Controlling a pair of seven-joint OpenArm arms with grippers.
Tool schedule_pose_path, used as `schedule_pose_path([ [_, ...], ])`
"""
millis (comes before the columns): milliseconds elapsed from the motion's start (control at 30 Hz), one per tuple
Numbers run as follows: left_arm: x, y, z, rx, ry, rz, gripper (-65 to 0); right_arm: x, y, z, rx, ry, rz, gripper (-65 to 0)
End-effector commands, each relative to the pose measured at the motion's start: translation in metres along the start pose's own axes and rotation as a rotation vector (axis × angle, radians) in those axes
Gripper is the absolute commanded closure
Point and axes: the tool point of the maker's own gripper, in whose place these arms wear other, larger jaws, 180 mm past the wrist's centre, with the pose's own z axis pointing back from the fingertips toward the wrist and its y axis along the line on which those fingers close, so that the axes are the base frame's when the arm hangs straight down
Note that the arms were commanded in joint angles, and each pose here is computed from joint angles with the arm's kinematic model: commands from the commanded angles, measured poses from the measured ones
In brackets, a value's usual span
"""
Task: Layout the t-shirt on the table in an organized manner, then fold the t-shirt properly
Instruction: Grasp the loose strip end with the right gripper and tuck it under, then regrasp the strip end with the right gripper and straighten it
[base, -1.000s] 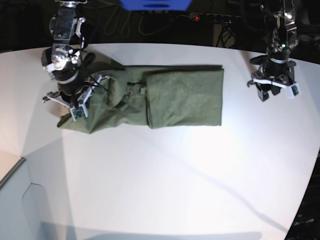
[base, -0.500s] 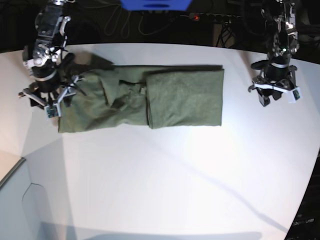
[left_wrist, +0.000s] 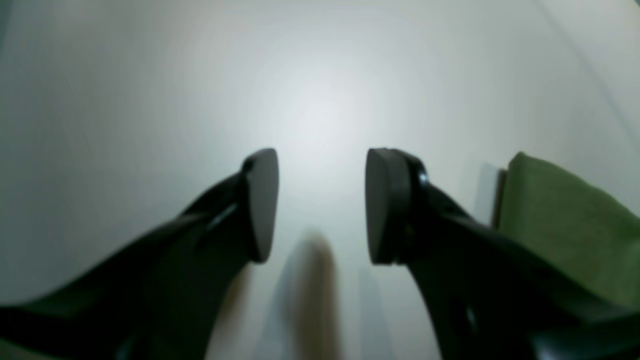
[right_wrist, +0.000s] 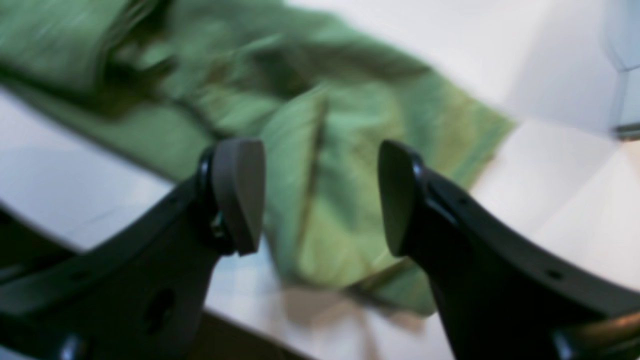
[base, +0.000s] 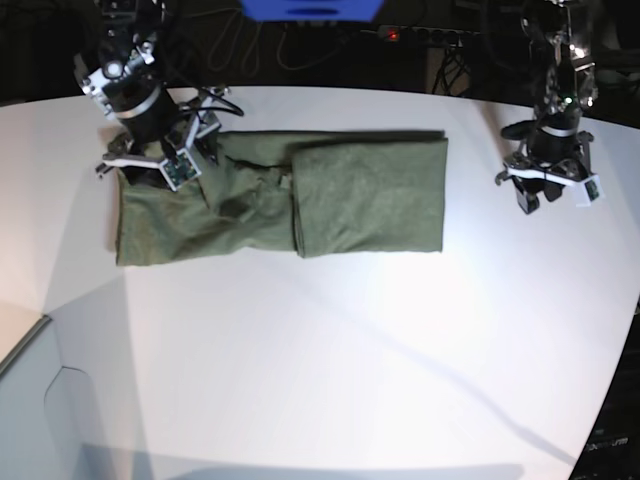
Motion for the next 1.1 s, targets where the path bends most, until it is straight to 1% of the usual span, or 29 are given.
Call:
schedule_pose_path([
  [0, 0.013, 0.0, 0.0, -0.009, -0.042, -0.006, -28.0, 0.006, -0.003, 0.001, -0.001, -0.028, 0.003, -36.2],
  [200, 0.01, 0.001, 0.001, -0.007, -0.036, -0.006, -28.0, -0.014, 0.009, -0.008, 0.039, 0.023, -0.019, -36.2],
  [433, 0.009, 0.001, 0.002, -0.006, -0.033, -0.005, -28.0, -0.025, 0.017, -0.015, 0.065, 0.05, -0.035, -34.9],
  [500, 0.009, 0.001, 0.002, -0.006, -0.033, -0.005, -28.0, -0.024, 0.015, -0.021, 0.067, 0.048, -0.039, -30.3],
  [567, 0.009, 0.001, 0.002, -0.006, -0.033, -0.005, -28.0, -0.027, 0.016, -0.024, 0.072, 0.056, -0.044, -21.8],
  [667, 0.009, 0.002, 0.002, -0.005, -0.034, -0.008, -28.0, -0.026, 0.015, -0.024, 0.07, 0.054, -0.044, -3.6],
  [700, 0.009, 0.002, 0.002, -0.005, -0.034, -0.008, -28.0, -0.022, 0.013, -0.025, 0.064, 0.045, -0.041, 0.0],
  [900, 0.01, 0.002, 0.002, -0.005, -0.035, -0.008, -28.0, -0.008, 0.002, -0.024, 0.035, 0.014, -0.028, 0.0],
  [1067, 0.009, 0.002, 0.002, -0.004, -0.034, -0.008, -28.0, 0.007, -0.017, -0.027, 0.0, -0.021, -0.001, 0.0],
])
